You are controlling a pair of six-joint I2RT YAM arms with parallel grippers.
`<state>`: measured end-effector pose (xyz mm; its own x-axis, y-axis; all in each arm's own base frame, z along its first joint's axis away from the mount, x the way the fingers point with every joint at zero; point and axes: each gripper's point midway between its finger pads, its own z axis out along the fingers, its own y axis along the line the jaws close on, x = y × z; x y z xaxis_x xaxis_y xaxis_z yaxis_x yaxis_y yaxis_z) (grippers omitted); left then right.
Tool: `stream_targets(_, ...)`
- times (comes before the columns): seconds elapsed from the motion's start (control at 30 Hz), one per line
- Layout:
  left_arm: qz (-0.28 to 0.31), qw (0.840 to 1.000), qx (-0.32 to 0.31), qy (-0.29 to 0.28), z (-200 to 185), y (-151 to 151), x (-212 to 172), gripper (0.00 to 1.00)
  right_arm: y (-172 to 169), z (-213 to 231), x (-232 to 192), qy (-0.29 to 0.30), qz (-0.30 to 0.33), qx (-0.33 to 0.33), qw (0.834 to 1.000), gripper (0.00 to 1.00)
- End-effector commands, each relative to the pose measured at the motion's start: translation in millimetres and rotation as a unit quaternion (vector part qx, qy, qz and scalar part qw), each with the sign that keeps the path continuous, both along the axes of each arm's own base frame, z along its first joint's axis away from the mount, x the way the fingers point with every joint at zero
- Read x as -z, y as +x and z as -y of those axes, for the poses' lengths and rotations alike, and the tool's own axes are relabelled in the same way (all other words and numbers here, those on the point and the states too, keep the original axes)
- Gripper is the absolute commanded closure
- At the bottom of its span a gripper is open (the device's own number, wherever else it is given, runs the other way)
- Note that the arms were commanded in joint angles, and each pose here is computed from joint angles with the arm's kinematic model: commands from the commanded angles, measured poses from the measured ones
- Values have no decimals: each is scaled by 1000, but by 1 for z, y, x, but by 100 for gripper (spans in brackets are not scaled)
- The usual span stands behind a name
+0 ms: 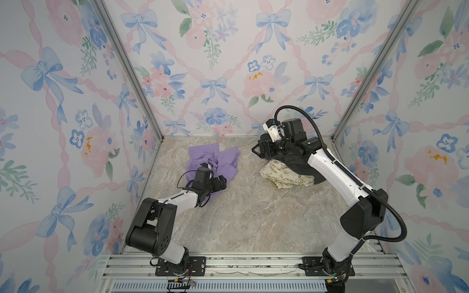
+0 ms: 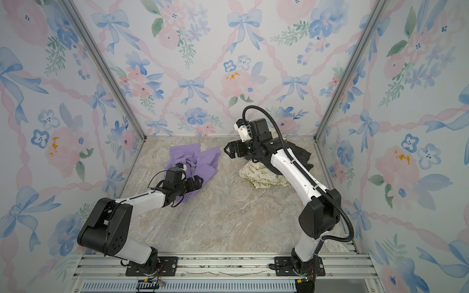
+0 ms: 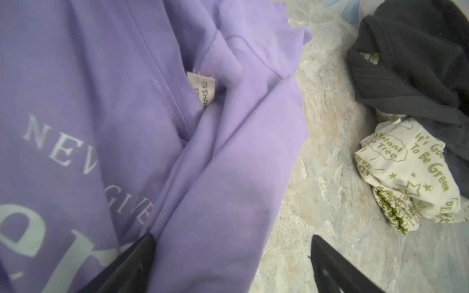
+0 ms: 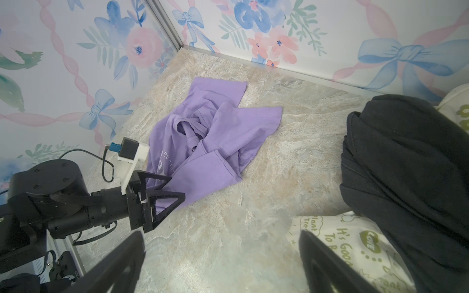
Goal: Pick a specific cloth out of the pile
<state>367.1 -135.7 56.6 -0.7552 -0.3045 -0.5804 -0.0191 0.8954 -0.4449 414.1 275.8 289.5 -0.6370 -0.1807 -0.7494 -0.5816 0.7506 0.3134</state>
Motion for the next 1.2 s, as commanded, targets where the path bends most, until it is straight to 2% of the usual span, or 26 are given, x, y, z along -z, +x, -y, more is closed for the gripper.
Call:
stream_targets(0.0,-27,999,17,-7,11,-15,22,4,-8,12,-10,-6,9,2,1000,3)
stream_targets(0.1,-34,999,15,-9,12,-18,31,4,-9,15,-11,-7,9,1,1000,3)
stream_targets(0.2,-21,1000,15,-7,12,-12,21,5,-10,19,-11,-8,10,1,1000,3)
stream_targets(0.3,28,1000,1,1,8,2,-14,4,-11,23,-13,-5,16,5,1000,3)
stream_targets(0.4,103,994,-19,22,-2,15,-65,3,-11,30,-26,4,37,13,999,3)
stream_targets(0.47,171,984,-41,39,-11,27,-115,3,-9,37,-30,8,51,27,998,3)
stream_targets(0.57,244,964,-70,79,-30,28,-164,2,-5,54,-35,11,75,60,995,3)
stream_targets(0.7,333,929,-108,118,-54,20,-210,2,2,91,-39,4,112,131,985,3)
stream_targets(0.83,355,914,-125,152,-74,16,-208,2,5,139,-20,-13,126,210,969,3)
stream_targets(1.0,329,911,-164,185,-104,10,-168,2,-3,199,17,-36,132,286,949,3)
stream_targets(1.17,317,909,-191,194,-131,0,-123,2,-14,253,69,-91,124,356,922,3)
